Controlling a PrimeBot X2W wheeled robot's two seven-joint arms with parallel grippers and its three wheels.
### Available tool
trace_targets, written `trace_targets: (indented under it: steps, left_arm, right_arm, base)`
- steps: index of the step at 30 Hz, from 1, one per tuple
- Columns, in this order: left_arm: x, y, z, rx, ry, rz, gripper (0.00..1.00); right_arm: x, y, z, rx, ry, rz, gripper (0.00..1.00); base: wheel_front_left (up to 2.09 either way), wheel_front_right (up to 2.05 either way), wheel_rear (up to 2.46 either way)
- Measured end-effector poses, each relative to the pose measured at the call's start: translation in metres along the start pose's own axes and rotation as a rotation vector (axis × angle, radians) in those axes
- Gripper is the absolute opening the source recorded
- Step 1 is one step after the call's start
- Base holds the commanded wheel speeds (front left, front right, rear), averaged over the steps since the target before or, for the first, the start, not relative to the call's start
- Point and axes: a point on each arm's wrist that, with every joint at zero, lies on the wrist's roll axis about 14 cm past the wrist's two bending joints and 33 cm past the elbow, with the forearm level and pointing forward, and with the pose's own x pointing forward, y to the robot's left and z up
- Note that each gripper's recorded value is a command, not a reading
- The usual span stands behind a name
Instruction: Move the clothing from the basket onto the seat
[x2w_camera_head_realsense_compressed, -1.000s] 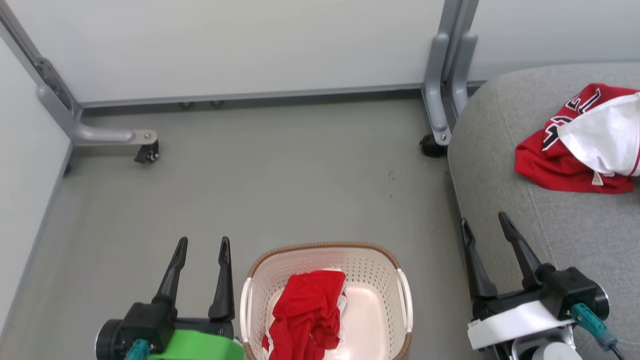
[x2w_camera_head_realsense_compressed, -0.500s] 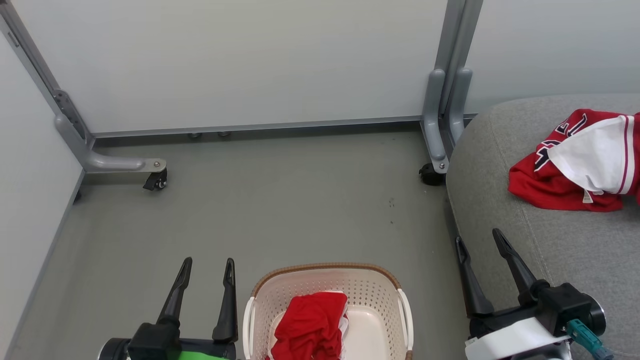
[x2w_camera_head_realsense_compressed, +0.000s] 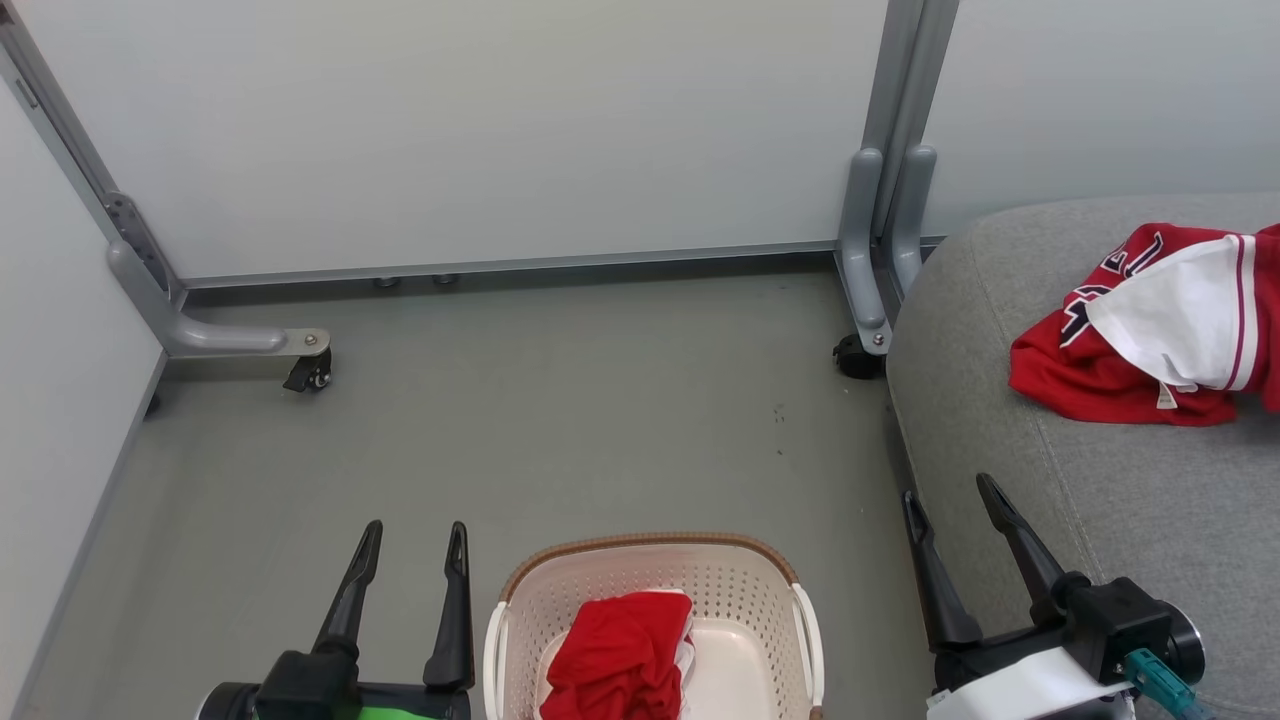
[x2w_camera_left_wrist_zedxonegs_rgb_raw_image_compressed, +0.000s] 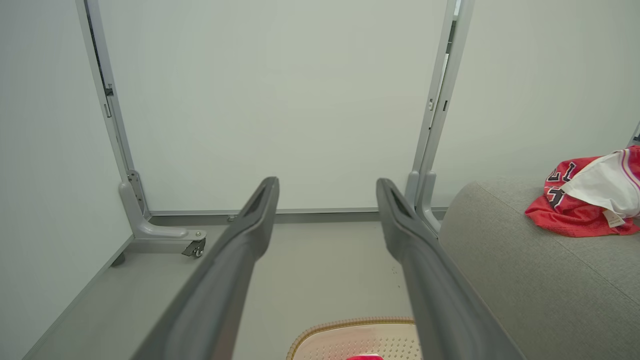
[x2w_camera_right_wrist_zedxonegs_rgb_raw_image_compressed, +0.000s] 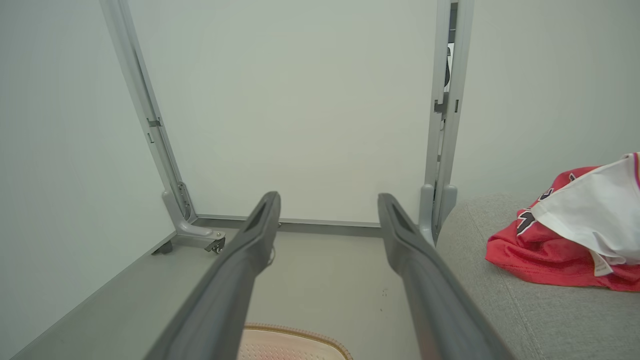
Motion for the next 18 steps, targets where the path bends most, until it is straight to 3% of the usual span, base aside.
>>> trace_targets:
  steps: [18]
  left_arm:
    - [-0.0034, -0.0014, 0.0025, 0.0, -0.008, 0.0, 1.0]
  right_arm:
    - [-0.0042, 0.0006, 0.0013, -0.011, -0.001, 0.007, 1.0]
  base:
    - [0.0, 0.0, 0.0]
